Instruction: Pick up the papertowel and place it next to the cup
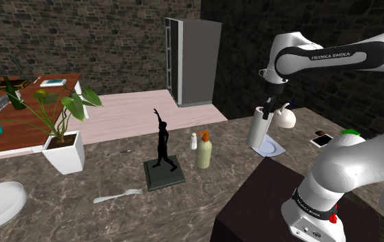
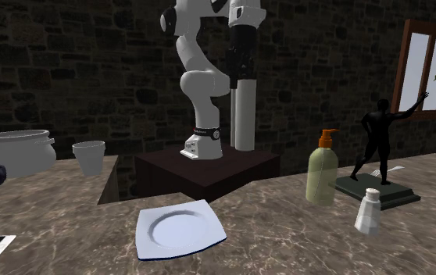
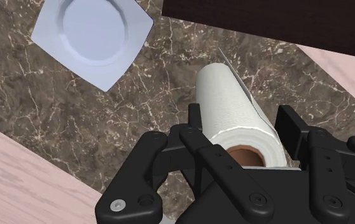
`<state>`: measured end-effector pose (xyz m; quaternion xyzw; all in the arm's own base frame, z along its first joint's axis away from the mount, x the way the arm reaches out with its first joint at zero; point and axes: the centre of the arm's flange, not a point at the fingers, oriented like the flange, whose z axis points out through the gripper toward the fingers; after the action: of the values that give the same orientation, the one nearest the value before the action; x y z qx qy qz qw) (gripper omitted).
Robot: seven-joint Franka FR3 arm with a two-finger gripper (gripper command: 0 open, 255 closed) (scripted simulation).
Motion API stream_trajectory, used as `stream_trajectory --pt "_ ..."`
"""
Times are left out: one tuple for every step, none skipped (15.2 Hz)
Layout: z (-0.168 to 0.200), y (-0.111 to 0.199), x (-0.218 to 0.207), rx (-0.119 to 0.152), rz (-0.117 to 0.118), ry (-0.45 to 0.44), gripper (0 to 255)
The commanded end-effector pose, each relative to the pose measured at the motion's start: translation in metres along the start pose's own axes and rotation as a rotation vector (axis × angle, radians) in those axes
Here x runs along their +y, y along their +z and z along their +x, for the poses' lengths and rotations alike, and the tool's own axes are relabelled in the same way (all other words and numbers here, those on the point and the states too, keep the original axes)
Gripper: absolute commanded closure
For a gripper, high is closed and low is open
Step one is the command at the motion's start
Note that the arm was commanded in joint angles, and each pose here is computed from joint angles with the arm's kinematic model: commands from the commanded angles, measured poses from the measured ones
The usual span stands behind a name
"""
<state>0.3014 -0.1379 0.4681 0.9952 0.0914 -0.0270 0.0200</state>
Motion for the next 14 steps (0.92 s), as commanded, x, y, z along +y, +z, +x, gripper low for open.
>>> stream_trajectory --pt "0.001 -0.011 0.0 0.0 0.0 0.0 255" --pt "0.001 -0.016 0.0 0.0 0.0 0.0 255" --pt "0.0 -0.021 0.0 0.0 0.0 0.0 255" --pt "0.0 -0.026 0.0 0.0 0.0 0.0 255" --pt "0.0 -0.032 0.0 0.0 0.0 0.0 255" --pt "0.0 -0.037 0.001 0.0 0.0 0.0 255" --pt "-0.001 -0.042 0.001 0.0 0.0 0.0 255" --pt "-0.001 -0.048 0.001 0.0 0.0 0.0 255" --pt "-0.001 -0.053 0.001 0.0 0.0 0.0 255" --pt "-0.002 -0.058 0.001 0.0 0.0 0.0 255" --pt "-0.002 -0.063 0.001 0.0 0.0 0.0 255" --pt "-0.002 -0.069 0.002 0.0 0.0 0.0 255" --pt "-0.003 -0.074 0.002 0.0 0.0 0.0 255" --pt "-0.003 -0.079 0.002 0.0 0.0 0.0 255"
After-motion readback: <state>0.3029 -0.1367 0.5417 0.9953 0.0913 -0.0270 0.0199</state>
